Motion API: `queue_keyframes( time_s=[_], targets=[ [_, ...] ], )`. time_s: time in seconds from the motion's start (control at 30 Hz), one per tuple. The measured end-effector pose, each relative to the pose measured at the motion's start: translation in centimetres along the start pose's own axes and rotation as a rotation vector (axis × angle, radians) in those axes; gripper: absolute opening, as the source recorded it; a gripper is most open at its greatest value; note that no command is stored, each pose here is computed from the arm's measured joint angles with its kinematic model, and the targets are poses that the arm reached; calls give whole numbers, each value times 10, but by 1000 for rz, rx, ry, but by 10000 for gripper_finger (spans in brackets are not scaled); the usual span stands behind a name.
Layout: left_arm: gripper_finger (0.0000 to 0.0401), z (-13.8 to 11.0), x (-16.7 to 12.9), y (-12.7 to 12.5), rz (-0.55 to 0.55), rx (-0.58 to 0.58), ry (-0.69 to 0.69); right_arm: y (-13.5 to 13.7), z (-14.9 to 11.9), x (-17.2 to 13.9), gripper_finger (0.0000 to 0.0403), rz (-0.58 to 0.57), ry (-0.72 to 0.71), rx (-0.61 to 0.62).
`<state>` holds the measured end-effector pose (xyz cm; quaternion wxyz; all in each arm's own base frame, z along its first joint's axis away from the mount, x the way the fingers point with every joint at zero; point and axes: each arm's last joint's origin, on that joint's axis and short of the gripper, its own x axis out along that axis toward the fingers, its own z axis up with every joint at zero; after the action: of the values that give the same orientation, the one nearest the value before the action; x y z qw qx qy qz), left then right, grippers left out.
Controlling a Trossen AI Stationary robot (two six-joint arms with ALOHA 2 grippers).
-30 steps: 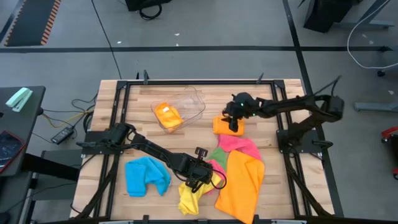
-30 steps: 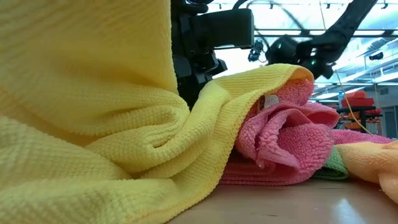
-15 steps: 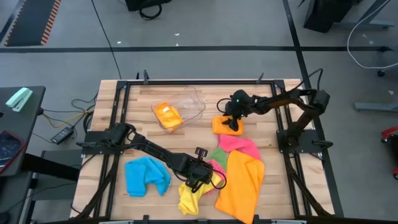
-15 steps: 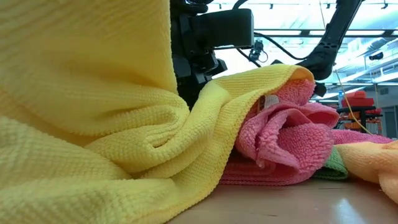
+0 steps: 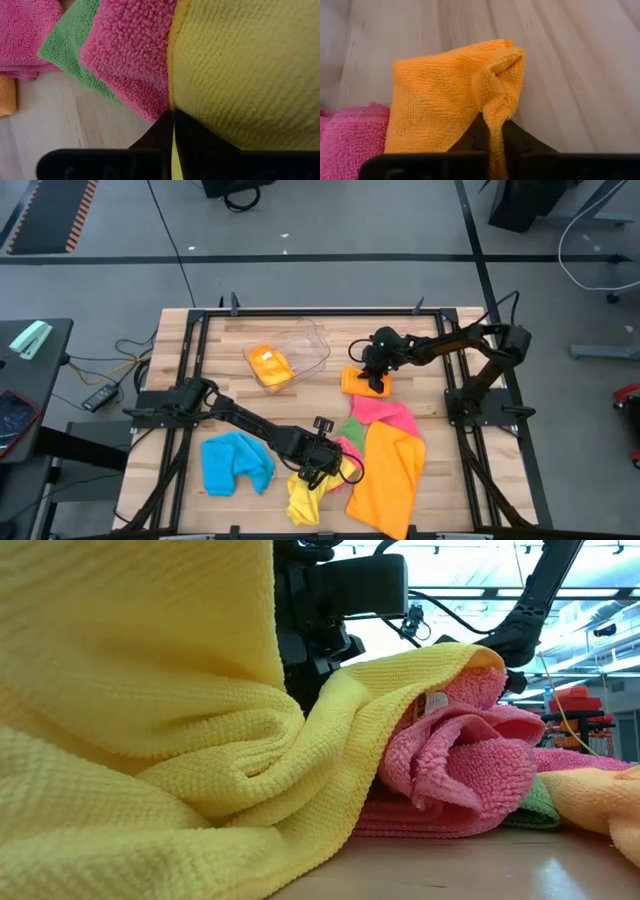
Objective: Fold microfiber towels
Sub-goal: Put the folded orange microfiber towel into the transparent bin
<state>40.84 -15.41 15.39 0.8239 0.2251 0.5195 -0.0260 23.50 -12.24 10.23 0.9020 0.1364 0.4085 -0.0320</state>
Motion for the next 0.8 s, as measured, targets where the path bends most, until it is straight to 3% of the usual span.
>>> queue_keyframes(
  time_s=[0.17,0.53,0.8],
  targets=[
    [31,0,0,0,0,1,1,6,5,-16,13,-12,-24,-23],
    [27,0,0,0,0,6,1,38,50,-93,12,-16,-185,-76],
    [28,0,0,0,0,9,1,55,59,-112,12,9,-222,-101]
  ],
)
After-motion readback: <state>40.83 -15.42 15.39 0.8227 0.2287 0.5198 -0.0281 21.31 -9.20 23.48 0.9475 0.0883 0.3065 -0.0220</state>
